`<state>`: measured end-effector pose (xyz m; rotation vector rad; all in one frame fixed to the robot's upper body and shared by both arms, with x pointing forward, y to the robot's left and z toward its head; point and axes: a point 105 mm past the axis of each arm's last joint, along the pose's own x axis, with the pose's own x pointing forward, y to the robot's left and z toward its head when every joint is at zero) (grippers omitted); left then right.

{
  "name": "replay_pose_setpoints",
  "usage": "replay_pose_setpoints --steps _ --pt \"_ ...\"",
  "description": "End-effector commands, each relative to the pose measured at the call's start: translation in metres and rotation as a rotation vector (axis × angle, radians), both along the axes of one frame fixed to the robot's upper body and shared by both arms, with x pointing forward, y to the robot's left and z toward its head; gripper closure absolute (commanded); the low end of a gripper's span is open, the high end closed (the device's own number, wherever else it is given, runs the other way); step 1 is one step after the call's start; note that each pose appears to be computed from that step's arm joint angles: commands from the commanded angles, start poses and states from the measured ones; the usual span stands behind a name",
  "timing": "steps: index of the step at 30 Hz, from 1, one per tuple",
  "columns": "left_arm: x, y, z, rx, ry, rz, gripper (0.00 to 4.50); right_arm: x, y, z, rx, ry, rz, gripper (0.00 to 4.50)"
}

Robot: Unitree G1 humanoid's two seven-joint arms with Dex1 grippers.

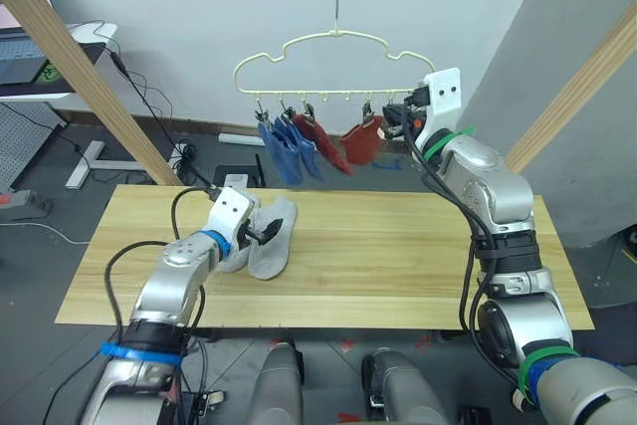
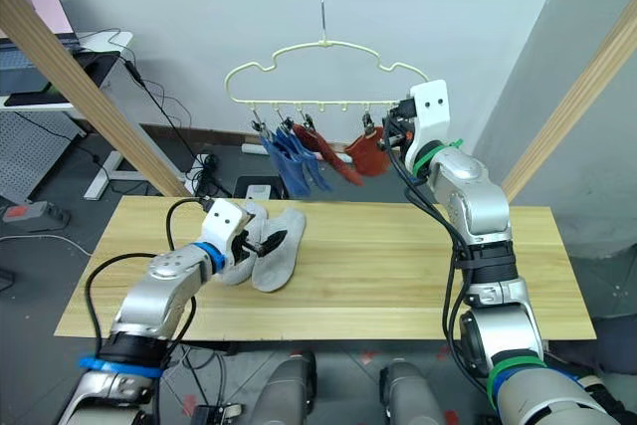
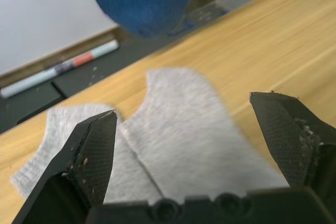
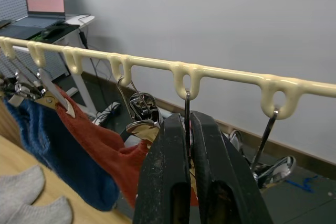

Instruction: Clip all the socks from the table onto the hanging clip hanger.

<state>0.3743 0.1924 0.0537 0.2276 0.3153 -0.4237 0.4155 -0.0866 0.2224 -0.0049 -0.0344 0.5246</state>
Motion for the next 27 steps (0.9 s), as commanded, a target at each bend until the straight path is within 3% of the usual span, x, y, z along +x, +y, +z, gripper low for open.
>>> replay_pose_setpoints --steps 1,11,14,27 --pt "0.01 -0.004 -0.013 0.018 0.019 -0.006 0.0 -0.005 0.0 0.009 0.004 -0.022 0.012 4.48" --pt "0.01 -0.018 -0.045 0.073 0.178 -0.127 0.0 -0.011 0.003 0.007 0.03 -0.002 -0.001 4.48" --pt "0.005 -0.019 -0.05 0.124 0.183 -0.173 0.57 -0.011 0.003 0.007 0.035 -0.001 -0.008 4.5" --pt "-0.005 -0.034 -0.041 0.097 0.101 -0.254 4.25 -0.011 -0.001 0.007 0.017 -0.002 -0.007 4.5"
